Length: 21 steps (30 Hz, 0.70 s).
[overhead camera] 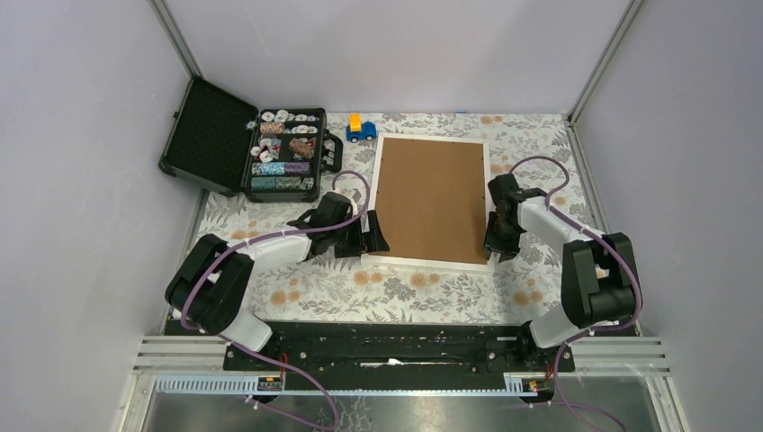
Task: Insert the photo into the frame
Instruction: Install the photo frame at the center of the board.
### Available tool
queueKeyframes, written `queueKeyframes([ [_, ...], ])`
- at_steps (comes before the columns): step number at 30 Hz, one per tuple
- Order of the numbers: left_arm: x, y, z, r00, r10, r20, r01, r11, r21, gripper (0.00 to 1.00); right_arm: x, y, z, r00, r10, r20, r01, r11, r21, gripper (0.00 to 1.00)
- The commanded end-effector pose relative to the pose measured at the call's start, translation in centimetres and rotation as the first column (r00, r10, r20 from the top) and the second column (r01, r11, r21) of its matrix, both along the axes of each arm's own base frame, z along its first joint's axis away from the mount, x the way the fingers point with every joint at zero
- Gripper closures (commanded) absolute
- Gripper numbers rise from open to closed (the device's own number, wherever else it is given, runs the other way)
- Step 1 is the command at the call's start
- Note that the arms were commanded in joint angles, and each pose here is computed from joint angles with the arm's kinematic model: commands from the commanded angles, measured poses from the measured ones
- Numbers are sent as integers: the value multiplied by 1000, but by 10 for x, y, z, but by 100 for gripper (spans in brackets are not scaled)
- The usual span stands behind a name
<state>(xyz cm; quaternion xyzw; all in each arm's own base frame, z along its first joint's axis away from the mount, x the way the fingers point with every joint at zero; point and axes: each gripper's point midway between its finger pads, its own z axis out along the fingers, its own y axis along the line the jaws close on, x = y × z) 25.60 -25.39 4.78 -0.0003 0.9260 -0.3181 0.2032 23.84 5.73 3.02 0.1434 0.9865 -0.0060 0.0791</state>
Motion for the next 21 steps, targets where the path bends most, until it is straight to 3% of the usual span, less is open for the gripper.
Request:
queueKeyframes([
  [1,-2,-20,7,999,-30,23,32,997,-65,3,5,30,-26,999,31,-24,-30,999,37,59],
  [8,-15,-43,1,997,-78,-5,77,993,-92,3,15,70,-52,988,128,-88,-134,989,-55,58],
  [12,-17,-58,8,995,-97,-8,95,986,-136,3,4,99,-75,966,177,-187,-194,978,-81,58],
  [14,-19,-62,13,994,-107,-10,105,983,-154,3,8,100,-67,968,189,-167,-210,971,-116,57],
  [16,-24,-64,17,993,-117,-12,114,980,-163,3,21,114,-37,972,223,-78,-228,972,-55,55],
  [18,-30,-64,20,992,-129,-11,125,977,-171,2,38,124,6,966,256,31,-256,967,-13,48],
  [21,-40,-59,24,990,-138,-10,134,976,-173,2,74,107,68,953,220,210,-224,975,-6,18],
])
